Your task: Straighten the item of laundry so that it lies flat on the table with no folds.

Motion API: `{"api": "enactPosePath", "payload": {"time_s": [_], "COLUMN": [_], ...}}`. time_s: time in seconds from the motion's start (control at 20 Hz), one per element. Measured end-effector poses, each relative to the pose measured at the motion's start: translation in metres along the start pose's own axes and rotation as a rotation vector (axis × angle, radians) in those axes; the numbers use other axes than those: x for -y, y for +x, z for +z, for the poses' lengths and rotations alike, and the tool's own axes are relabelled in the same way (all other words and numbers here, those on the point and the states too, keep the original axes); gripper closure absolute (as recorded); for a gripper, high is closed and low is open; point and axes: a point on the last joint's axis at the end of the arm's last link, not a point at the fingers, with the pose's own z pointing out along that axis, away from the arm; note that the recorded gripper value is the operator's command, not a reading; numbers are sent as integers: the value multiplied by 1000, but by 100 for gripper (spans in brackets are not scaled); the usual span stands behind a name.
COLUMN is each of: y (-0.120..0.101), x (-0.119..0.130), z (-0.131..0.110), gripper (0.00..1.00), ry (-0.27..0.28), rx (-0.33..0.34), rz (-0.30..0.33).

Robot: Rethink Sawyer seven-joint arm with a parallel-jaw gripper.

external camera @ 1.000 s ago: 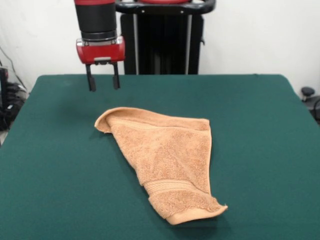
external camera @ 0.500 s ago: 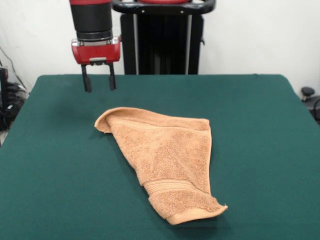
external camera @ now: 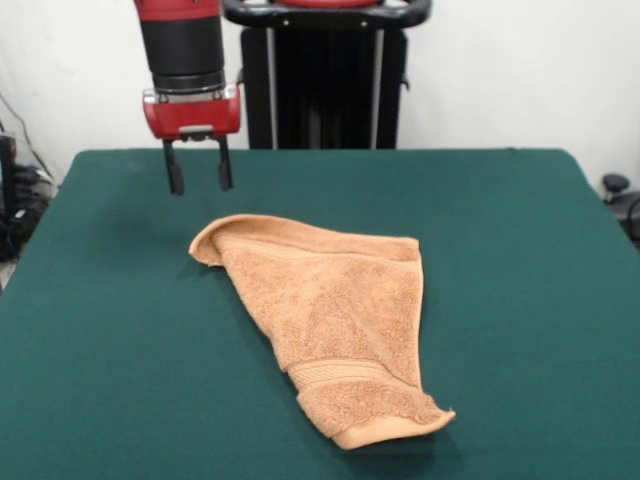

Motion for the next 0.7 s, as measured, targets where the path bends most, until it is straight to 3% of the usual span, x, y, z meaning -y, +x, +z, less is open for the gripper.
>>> {"api": "enactPosePath", "payload": {"time_s": [0.7], "y": [-21], "x": [-40], "z": [34], "gripper": [0], "ry": [-44], "rx": [-8], "rz": [-63]}}
